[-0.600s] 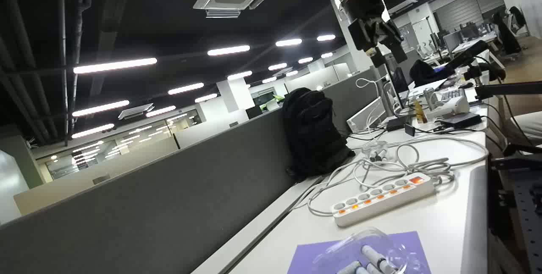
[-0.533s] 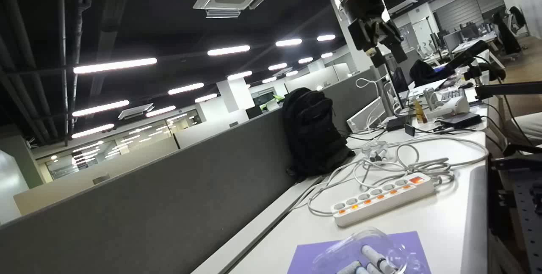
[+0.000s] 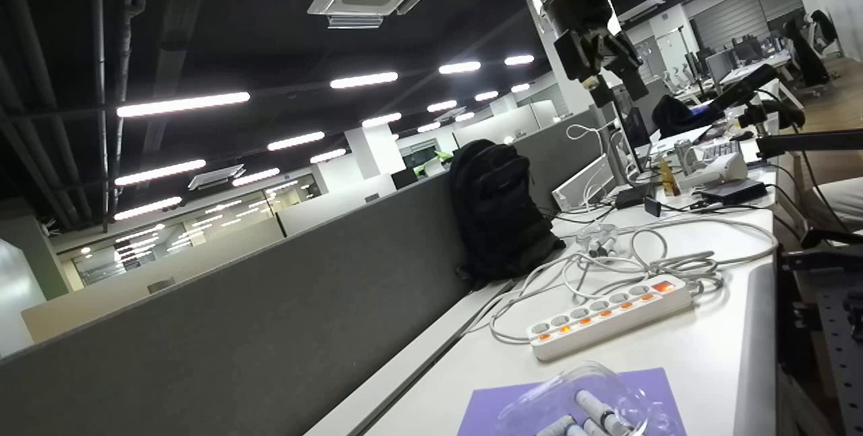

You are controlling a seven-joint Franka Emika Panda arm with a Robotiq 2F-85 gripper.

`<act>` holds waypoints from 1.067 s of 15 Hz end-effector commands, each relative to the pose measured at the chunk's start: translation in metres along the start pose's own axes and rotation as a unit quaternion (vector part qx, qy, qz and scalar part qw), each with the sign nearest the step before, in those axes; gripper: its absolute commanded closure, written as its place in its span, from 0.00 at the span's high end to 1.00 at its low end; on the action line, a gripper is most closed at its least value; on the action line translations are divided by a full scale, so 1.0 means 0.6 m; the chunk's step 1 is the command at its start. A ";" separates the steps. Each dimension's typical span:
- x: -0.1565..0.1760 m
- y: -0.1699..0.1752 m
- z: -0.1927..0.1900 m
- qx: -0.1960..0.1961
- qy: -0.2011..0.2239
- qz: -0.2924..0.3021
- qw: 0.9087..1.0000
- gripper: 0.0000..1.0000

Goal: Turn off the second switch from the left

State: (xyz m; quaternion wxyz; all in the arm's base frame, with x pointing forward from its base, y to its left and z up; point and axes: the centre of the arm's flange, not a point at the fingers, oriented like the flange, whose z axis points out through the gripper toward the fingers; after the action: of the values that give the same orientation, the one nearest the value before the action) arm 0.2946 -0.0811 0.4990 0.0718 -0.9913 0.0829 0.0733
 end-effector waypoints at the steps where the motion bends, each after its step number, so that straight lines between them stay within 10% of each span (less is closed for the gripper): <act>1: 0.000 0.000 0.000 0.000 0.000 0.000 1.000 1.00; 9: 0.000 0.000 0.000 0.000 0.000 0.000 1.000 1.00; 16: 0.075 0.011 0.020 -0.009 0.098 0.042 0.994 1.00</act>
State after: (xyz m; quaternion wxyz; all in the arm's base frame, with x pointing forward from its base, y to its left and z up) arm 0.3142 -0.0884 0.4928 0.0629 -0.9932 0.0971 0.0106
